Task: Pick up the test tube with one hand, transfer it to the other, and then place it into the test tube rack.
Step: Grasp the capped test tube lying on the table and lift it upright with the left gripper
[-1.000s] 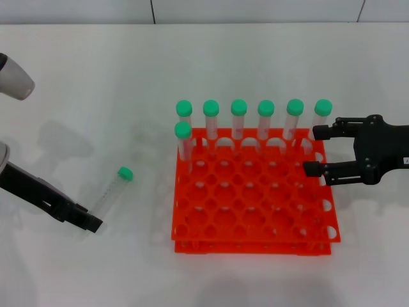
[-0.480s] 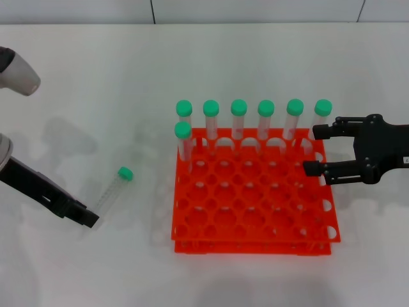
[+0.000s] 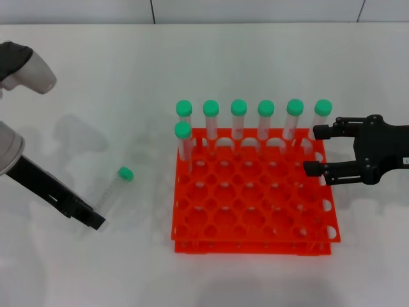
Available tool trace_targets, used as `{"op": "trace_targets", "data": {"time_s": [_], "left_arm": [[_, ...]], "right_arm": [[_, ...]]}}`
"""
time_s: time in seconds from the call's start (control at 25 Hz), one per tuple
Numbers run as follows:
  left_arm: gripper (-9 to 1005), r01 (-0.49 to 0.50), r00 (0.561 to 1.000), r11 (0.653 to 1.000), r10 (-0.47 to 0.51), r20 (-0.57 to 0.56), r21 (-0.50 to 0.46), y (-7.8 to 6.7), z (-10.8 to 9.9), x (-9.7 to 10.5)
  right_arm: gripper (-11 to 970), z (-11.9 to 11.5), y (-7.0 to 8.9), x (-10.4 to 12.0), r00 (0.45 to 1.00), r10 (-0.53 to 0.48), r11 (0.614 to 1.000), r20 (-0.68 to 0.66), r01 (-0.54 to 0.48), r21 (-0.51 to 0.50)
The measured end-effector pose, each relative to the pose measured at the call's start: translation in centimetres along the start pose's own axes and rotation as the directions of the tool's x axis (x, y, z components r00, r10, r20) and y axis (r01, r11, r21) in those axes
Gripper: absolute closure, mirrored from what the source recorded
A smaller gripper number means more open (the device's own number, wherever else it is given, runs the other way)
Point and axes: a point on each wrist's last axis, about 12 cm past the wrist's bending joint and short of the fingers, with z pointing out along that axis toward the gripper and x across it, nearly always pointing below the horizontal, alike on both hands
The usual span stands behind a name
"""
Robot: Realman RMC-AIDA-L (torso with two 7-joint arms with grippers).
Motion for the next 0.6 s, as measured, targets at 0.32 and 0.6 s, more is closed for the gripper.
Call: {"op": "trace_targets", "data": {"time_s": [0.32,0.6], "left_arm": [[644,-0.006,1.0,1.0,0.006,-0.012,0.0,-0.09,0.17,-0.03],[666,-0.003,1.0,1.0,0.003,-0.028,-0.011,-0.02,0.3,0.11]], "right_arm": [[198,-0.01,-0.01,0.04,1.0,0.001,1.0,0.0,-0.001,0.003],[199,-0.02,-0.04,0.0,1.0,-0.002,1.0,0.002,0.002,0.004]]}}
